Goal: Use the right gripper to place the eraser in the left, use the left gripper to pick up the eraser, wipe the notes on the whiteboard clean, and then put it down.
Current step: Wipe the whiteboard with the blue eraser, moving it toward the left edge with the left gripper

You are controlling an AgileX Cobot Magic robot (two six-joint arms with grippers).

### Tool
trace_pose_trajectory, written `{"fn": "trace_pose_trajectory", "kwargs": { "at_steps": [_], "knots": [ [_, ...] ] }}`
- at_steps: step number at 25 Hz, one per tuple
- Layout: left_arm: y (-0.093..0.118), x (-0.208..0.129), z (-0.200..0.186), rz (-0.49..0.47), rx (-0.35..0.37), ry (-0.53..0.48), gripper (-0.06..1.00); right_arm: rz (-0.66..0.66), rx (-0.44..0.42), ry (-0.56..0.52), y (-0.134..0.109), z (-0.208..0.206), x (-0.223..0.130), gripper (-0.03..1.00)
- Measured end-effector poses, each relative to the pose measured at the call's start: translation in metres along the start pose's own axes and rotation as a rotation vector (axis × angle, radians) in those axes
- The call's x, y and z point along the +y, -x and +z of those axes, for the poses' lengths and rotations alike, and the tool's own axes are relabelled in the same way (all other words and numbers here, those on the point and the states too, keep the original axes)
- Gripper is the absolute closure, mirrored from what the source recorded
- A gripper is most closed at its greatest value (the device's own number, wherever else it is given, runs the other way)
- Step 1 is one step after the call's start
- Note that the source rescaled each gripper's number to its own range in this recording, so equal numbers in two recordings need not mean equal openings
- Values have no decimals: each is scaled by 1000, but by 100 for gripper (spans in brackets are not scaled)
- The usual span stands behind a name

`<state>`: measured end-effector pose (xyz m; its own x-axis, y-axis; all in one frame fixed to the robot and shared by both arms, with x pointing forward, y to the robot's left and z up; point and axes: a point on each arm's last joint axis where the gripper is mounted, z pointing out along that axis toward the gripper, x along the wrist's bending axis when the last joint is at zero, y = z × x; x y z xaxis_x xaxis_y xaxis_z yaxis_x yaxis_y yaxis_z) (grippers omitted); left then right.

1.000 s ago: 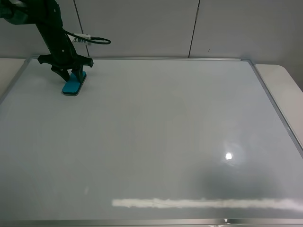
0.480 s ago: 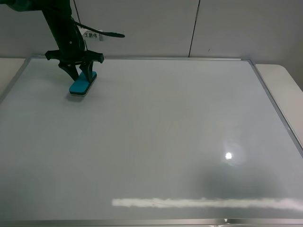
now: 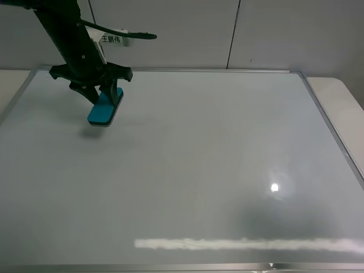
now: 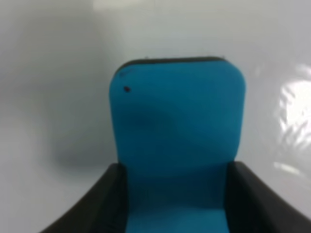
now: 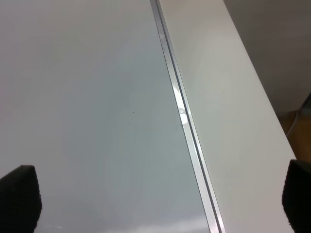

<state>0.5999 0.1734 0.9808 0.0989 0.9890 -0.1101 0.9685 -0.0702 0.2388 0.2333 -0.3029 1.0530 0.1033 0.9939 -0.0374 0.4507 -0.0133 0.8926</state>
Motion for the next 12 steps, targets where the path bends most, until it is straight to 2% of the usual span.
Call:
{"fn": "trace_pose_trajectory", "kwargs": {
  "at_steps": [3,6,12],
  "knots": [
    [4,-35,8,-27,-7,-29,90,0,0,0,0,0,0,-3],
    [3,-57,20,-86,-34,-44,90,0,0,0,0,0,0,-3],
    [-1,-69,32,-110,-36,-40,90,0,0,0,0,0,0,-3]
  ]
}}
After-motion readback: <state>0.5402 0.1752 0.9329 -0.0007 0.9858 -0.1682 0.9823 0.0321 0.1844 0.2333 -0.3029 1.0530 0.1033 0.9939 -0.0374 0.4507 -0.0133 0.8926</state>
